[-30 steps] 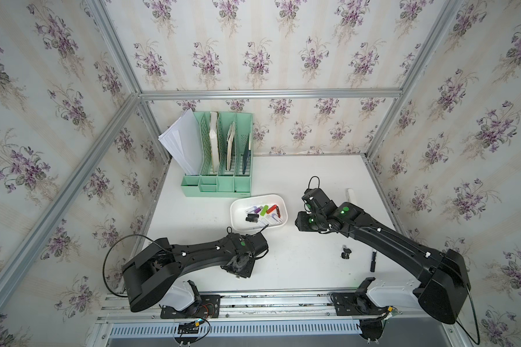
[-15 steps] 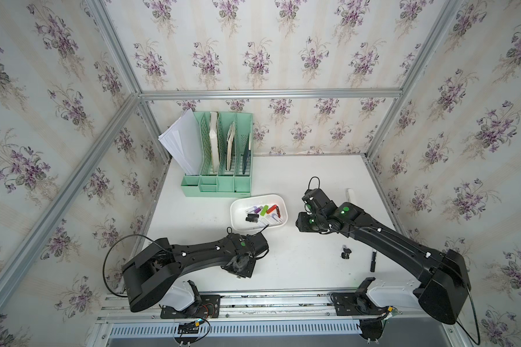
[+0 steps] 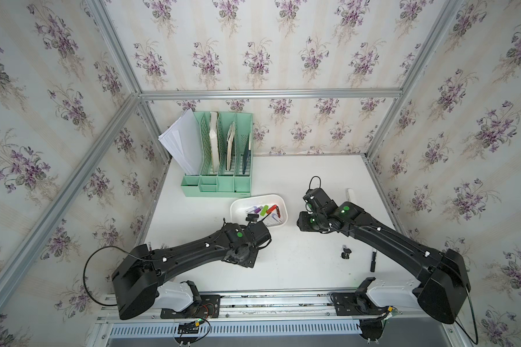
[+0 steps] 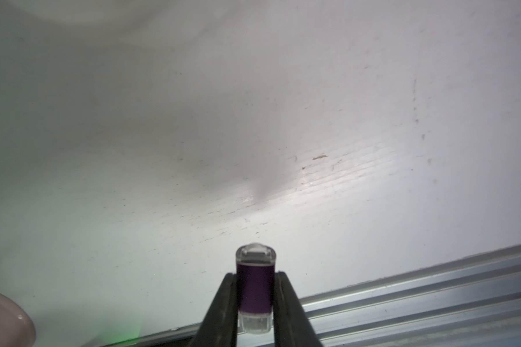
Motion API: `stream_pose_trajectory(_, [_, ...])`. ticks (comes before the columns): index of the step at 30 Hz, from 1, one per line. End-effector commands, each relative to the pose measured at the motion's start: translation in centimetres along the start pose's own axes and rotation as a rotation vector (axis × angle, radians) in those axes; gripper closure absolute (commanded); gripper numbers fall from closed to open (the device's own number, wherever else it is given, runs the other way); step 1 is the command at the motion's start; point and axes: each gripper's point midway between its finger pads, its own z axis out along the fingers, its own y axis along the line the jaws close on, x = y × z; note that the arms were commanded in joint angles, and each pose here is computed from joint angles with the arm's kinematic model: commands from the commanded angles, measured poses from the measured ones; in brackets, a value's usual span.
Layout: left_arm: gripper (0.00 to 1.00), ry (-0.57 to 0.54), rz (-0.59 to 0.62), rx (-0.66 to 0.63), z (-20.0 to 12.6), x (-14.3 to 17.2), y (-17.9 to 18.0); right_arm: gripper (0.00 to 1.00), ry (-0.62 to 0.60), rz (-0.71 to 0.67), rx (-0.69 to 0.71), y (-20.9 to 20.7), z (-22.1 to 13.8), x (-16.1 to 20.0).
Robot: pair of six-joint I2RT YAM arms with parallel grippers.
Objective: Put the usb flash drive into the storage box
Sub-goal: Place the USB flash in the storage box, then reset both arms
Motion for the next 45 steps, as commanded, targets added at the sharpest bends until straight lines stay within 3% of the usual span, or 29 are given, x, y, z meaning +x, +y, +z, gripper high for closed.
stream_pose_trajectory(1, [0.76, -0.014, 0.05, -0.065, -2.3, -1.4, 1.6, 0.59, -0.022, -0.004, -0.002, -0.3, 0.0, -0.9])
stream_pose_trajectory(8, [0.76, -0.04, 0.095, -0.056, -3.2, -8.2, 1.4, 0.6, -0.033, 0.02, 0.0, -1.7, 0.5, -2.7])
stream_pose_trajectory(18, [0.76, 0.01, 0.102, -0.039, 1.1, -15.0, 2.9, 0.6, -0.026, 0.053, 0.024, -4.0, 1.3, -4.9])
stream_pose_trajectory(30, [0.76, 0.105, 0.1, -0.085, 7.5, -15.6, 5.7, 0.6, -0.001, 0.069, 0.043, -5.3, 1.7, -4.2])
stream_pose_trajectory(36, [0.75, 0.118, 0.095, -0.121, 9.0, -15.3, 7.2, 0.6, -0.002, 0.072, 0.049, -5.5, 1.4, -4.0])
stream_pose_trajectory(45, [0.58, 0.122, 0.094, -0.153, 9.7, -15.5, 8.0, 0.6, -0.003, 0.074, 0.057, -5.7, 0.9, -3.8])
